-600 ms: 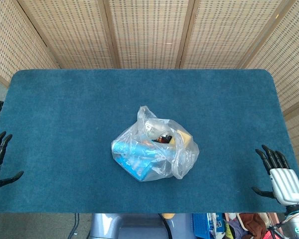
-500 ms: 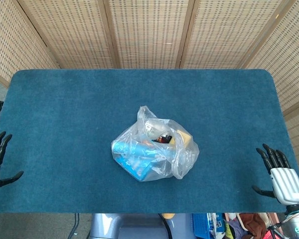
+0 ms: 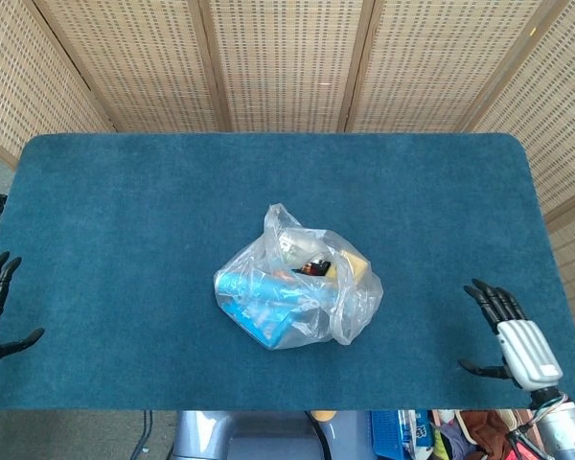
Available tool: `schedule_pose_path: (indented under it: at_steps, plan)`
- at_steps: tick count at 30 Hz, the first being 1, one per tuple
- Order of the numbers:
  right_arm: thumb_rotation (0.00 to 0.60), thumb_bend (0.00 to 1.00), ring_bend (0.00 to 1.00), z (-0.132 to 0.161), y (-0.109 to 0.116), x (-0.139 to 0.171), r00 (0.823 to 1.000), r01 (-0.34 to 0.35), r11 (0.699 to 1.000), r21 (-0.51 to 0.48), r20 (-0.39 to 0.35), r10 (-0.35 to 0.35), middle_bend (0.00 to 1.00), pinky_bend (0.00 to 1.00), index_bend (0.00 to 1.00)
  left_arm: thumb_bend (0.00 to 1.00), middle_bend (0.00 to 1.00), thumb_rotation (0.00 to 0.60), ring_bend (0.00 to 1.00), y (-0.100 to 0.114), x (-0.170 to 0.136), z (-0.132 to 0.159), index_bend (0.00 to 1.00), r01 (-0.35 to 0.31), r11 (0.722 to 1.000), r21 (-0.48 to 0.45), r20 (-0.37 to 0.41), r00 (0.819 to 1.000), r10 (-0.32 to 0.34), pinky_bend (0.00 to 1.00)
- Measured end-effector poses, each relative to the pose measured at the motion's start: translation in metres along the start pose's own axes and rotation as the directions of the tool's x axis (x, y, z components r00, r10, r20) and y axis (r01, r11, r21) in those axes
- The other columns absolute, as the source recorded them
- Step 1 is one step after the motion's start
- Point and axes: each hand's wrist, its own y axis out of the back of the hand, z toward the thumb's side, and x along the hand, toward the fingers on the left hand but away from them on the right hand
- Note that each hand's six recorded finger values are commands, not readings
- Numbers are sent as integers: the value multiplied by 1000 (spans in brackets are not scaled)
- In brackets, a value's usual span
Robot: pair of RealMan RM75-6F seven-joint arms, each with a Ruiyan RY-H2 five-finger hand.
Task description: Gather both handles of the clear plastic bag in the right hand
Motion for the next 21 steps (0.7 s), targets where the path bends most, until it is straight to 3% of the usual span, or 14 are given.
schedule_pose_path:
  at_steps: [5,8,11,15,18,21]
  plan:
    - [600,0,1,23,-12,-21,982,-165,968,-187,-120,144,125,0,86,43,0,600,0,-2,6,-3,0,5,1000,7,-24,1000,-4,0]
    - [600,0,19,42,-18,-36,952,-275,918,-287,-213,218,151,0,102,44,0,600,0,-5,9,-3,0,12,1000,18,-32,999,-11,0]
    - [600,0,45,62,-26,-53,907,-389,855,-343,-303,291,174,0,123,43,0,600,0,-8,12,-5,0,18,1000,24,-45,999,-17,0]
    - [600,0,62,89,-40,-77,834,-525,773,-356,-395,384,190,0,144,43,0,600,0,-10,15,-8,0,23,999,29,-60,998,-21,0]
    - [600,0,62,102,-52,-87,798,-583,726,-364,-425,428,190,0,150,43,0,600,0,-12,16,-9,0,27,999,33,-67,997,-25,0]
    - [600,0,62,110,-61,-93,776,-619,690,-375,-431,461,191,0,150,42,0,600,0,-12,17,-9,0,28,999,34,-68,997,-26,0]
